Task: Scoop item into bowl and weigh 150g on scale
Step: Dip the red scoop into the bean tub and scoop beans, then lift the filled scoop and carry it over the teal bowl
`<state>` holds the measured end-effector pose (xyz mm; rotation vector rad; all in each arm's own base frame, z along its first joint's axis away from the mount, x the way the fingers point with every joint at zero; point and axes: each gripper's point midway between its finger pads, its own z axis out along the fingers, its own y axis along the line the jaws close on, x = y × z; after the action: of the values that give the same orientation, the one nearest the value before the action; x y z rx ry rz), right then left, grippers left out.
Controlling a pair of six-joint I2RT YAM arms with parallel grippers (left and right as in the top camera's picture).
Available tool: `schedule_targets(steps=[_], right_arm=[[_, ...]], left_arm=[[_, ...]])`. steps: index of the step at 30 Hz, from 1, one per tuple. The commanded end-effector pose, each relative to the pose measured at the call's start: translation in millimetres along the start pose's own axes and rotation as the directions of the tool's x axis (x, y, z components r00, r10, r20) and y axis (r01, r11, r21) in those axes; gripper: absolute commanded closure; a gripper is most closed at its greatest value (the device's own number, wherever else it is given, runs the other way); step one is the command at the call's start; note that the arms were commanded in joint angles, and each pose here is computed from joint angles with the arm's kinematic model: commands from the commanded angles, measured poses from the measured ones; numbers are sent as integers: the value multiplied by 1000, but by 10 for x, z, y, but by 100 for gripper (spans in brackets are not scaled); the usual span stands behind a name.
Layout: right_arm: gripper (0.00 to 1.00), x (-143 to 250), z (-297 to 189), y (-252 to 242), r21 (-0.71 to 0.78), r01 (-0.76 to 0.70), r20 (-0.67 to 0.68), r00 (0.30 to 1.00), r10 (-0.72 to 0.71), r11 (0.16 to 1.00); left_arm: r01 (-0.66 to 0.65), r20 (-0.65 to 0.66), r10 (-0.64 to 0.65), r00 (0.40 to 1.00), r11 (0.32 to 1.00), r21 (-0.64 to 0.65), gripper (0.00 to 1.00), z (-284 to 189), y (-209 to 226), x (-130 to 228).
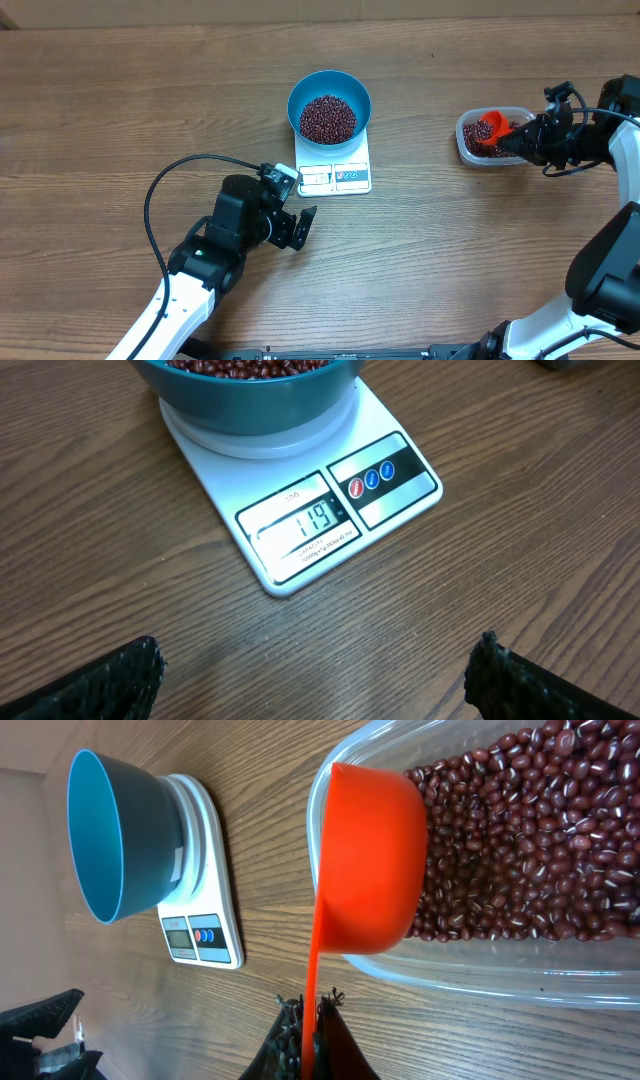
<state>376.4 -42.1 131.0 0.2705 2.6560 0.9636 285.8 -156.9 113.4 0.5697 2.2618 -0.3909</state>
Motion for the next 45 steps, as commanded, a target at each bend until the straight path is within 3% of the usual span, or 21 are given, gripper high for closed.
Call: schedule_targets(steps=[1, 20, 29, 37, 45], right_arm=[[96, -107, -60, 91, -40, 27, 32, 999, -26, 999], [96, -138, -170, 560, -314, 62, 82, 996, -38, 947], [96, -43, 74, 995, -359, 131, 17, 991, -134, 924], [96, -37, 296, 1669, -400, 239, -10, 964, -265, 885], [96, 56, 737, 2202, -359, 356, -18, 922, -388, 863]], left_arm=[[4, 3, -4, 1000, 1000, 16, 0, 7, -37, -18], [4, 3, -4, 1000, 1000, 16, 0, 7, -38, -19], [4, 3, -4, 1000, 1000, 16, 1, 7, -37, -20], [4, 3, -4, 1000, 1000, 16, 1, 7, -37, -19], [4, 2, -4, 1000, 1000, 16, 1, 7, -37, -17]])
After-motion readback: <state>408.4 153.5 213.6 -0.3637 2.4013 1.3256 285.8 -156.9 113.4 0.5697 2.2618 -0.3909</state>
